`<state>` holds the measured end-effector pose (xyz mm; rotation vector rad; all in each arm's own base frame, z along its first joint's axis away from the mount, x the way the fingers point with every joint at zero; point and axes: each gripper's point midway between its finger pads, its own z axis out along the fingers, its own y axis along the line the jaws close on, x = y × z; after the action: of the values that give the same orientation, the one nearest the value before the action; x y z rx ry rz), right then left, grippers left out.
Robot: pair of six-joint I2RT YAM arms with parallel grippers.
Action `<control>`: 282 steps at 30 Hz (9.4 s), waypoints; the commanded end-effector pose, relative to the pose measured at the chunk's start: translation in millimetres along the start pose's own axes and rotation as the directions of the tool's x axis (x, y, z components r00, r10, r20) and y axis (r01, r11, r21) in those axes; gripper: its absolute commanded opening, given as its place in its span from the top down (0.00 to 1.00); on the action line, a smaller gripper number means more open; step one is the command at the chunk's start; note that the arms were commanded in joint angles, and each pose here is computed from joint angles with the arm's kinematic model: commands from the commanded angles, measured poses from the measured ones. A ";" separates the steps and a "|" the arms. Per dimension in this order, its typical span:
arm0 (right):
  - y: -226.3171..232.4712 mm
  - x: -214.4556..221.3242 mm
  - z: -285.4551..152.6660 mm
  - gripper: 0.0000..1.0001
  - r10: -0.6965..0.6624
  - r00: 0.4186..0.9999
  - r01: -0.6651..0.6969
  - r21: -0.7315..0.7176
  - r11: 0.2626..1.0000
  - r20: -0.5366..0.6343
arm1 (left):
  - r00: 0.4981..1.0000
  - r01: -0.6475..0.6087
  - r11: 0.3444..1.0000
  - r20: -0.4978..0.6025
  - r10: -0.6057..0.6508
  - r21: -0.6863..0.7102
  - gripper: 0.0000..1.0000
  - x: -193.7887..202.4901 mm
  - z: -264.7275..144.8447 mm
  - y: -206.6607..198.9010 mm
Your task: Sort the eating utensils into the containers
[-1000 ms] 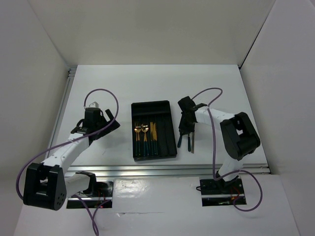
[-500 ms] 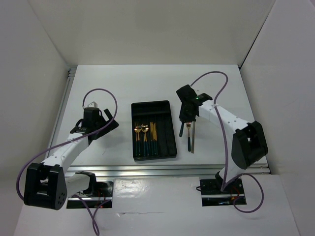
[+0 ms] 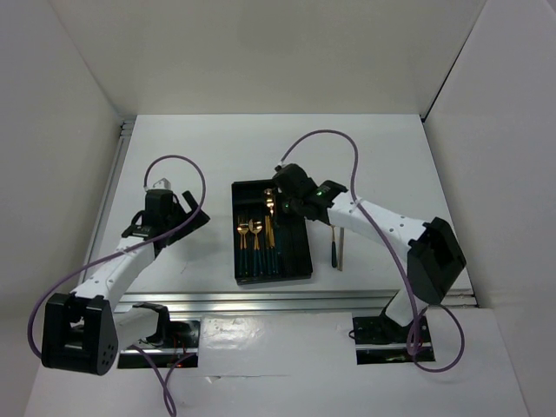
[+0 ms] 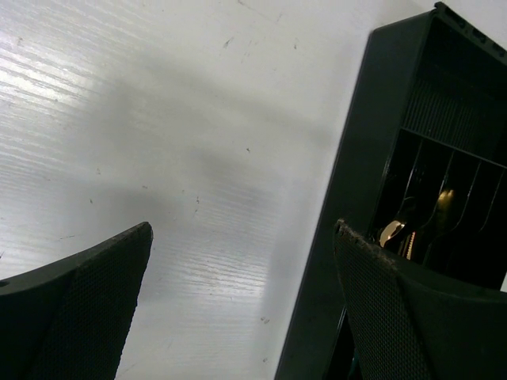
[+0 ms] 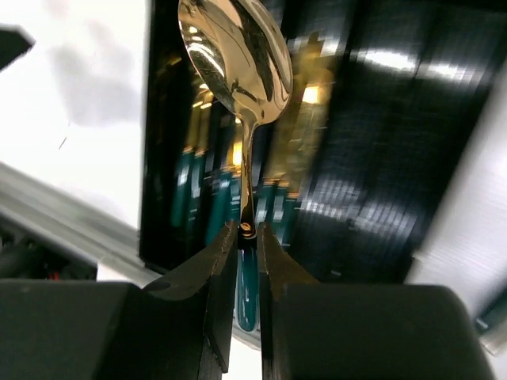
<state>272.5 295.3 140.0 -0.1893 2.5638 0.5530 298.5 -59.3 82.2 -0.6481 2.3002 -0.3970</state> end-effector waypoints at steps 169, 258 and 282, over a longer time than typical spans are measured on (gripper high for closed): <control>61.8 -6.3 30.1 1.00 0.070 0.995 -0.090 -0.404 0.910 -0.064 | 0.997 -0.082 0.991 0.016 0.081 0.110 0.00 -10.3 1.0 -19.2; -196.1 -13.8 -11.8 0.32 0.366 0.903 -0.419 0.264 0.869 0.227 | 0.996 -0.094 0.978 0.028 0.091 0.187 0.00 -5.8 -1.3 -26.2; -211.1 -10.2 -15.4 0.32 0.345 0.908 -0.403 0.263 0.877 0.239 | 0.975 -0.164 0.972 0.177 0.134 0.167 0.00 -90.4 -85.3 -95.6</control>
<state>317.8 98.2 72.9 0.4809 2.5205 0.2643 328.2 -81.9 207.4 -0.4310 2.1250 -0.4951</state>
